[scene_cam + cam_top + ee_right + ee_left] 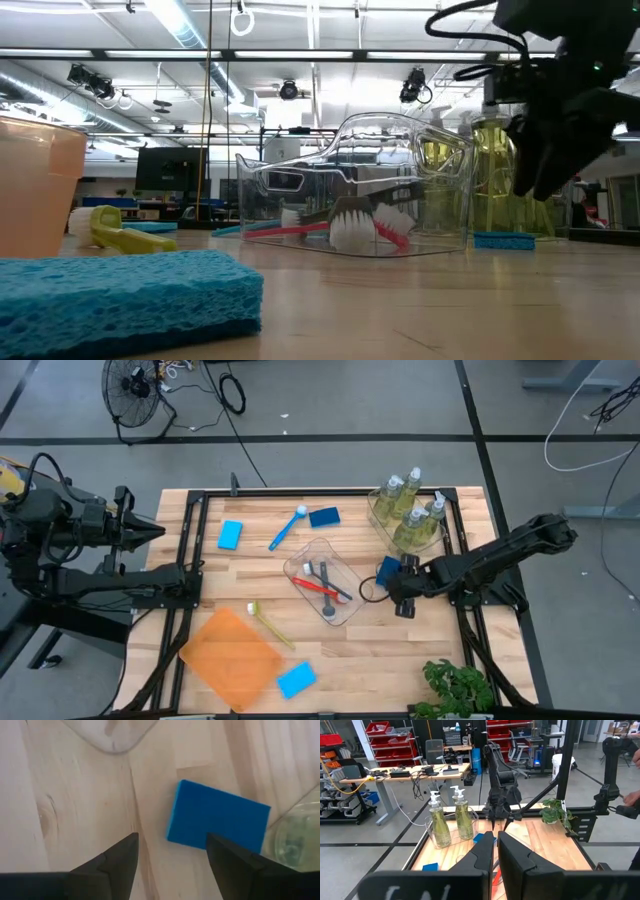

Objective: Pick & Place Kitchen Sink Supplies
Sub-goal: Put the blue sponge into the transparent orange bin

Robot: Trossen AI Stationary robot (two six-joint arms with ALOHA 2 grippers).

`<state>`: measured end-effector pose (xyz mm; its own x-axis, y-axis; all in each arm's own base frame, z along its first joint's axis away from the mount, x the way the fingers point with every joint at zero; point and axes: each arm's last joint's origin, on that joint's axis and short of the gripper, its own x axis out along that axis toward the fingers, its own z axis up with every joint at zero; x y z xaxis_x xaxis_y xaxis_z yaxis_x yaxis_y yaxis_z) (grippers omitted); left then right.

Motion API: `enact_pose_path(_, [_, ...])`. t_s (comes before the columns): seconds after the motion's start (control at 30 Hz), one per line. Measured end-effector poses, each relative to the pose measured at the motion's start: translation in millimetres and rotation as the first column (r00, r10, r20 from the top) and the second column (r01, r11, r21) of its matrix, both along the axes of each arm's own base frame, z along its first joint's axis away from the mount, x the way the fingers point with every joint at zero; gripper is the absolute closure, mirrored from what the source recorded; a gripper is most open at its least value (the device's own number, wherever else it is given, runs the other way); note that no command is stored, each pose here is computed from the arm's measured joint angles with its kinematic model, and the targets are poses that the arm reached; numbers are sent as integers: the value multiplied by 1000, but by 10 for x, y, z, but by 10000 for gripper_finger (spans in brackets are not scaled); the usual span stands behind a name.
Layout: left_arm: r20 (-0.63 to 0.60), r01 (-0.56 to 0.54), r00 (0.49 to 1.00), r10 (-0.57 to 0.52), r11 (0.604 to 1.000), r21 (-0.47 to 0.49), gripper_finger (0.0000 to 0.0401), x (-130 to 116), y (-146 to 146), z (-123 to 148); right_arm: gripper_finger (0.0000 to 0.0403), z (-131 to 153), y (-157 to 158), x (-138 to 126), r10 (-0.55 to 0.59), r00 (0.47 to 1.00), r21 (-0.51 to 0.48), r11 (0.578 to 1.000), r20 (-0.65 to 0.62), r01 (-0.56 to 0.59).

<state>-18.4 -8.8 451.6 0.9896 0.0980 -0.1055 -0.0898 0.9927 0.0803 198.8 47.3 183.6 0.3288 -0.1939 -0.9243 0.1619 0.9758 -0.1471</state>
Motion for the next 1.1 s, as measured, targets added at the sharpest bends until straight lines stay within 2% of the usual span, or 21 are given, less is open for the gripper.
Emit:
enact_pose_path(0.27, [0, 0, 1000, 0, 1000, 0, 373, 0, 0, 0, 170, -201, 71, -85, 55, 998, -84, 995, 37, -52])
enact_pose_path(0.5, [0, 0, 1000, 0, 1000, 0, 373, 0, 0, 0, 170, -332, 133, -111, 89, 990, -78, 994, 113, -81])
enact_pose_path(0.77, [0, 0, 1000, 0, 1000, 0, 373, 1, 0, 0, 170, -394, 79, -146, 53, 985, -242, 970, 166, -11])
enact_pose_path(1.1, [0, 0, 1000, 0, 1000, 0, 373, 0, 0, 0, 170, -505, 100, -86, 53, 975, -237, 971, 218, 0])
